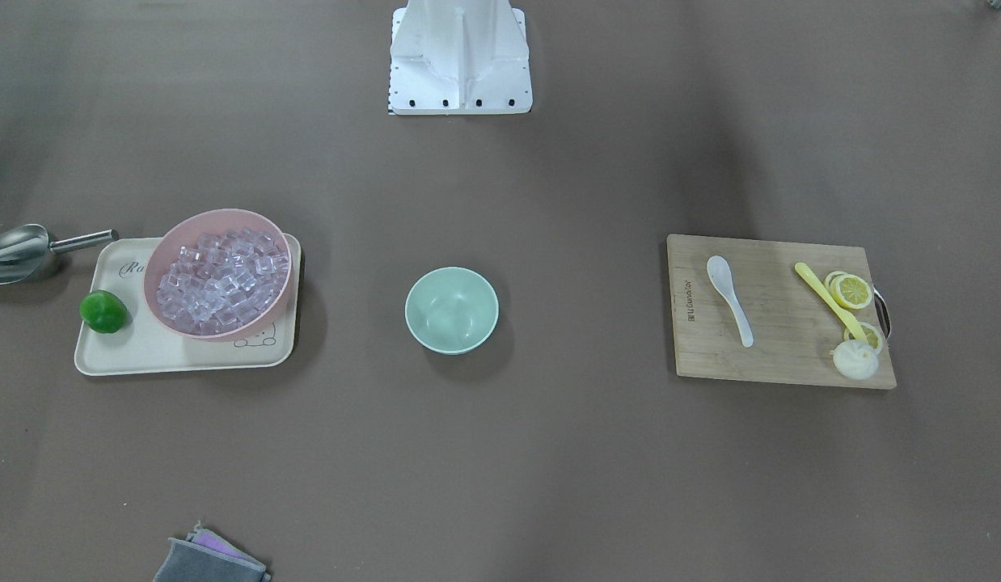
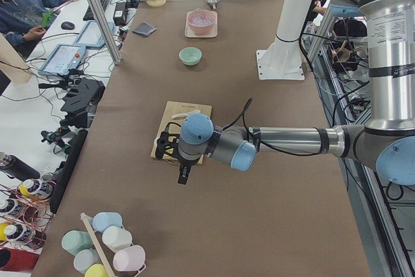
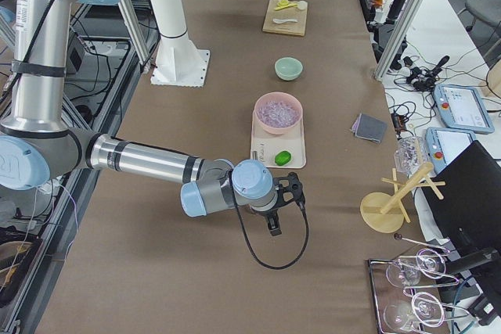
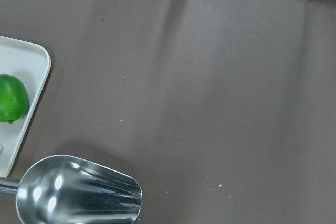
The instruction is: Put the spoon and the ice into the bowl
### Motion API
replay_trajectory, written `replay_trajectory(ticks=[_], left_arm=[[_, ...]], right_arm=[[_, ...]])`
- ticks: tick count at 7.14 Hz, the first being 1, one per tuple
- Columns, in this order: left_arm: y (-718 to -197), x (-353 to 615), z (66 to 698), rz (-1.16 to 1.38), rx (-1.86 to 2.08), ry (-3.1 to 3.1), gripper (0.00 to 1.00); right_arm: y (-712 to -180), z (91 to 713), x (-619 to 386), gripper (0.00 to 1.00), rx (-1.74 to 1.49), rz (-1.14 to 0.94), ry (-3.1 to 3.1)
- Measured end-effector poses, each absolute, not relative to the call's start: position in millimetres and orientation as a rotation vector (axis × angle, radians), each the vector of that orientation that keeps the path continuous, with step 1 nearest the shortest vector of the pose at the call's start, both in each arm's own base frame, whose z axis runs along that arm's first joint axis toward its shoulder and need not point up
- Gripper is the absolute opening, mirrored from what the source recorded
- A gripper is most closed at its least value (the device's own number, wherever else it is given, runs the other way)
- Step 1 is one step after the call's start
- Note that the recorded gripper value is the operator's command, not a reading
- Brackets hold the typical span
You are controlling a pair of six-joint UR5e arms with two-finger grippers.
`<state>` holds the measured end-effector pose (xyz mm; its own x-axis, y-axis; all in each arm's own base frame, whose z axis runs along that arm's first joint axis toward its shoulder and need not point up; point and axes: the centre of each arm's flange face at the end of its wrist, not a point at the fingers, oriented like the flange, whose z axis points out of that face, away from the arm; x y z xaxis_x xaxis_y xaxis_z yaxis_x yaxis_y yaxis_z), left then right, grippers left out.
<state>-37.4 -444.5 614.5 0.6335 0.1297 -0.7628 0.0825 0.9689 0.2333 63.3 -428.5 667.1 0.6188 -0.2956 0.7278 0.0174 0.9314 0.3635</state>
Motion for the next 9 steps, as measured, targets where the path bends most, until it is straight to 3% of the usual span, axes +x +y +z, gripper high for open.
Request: replay_trajectory(ticks=[6, 9], left_arm=[[-475, 30, 557, 0.044, 0.254, 1.012, 0.93], [-500, 125, 523, 0.068, 0.219, 0.972, 0.82]], right_arm=[[-438, 629, 34, 0.99, 0.305, -0.141, -0.944], [-455, 585, 1, 0.99, 0.297, -0.136, -0.97]])
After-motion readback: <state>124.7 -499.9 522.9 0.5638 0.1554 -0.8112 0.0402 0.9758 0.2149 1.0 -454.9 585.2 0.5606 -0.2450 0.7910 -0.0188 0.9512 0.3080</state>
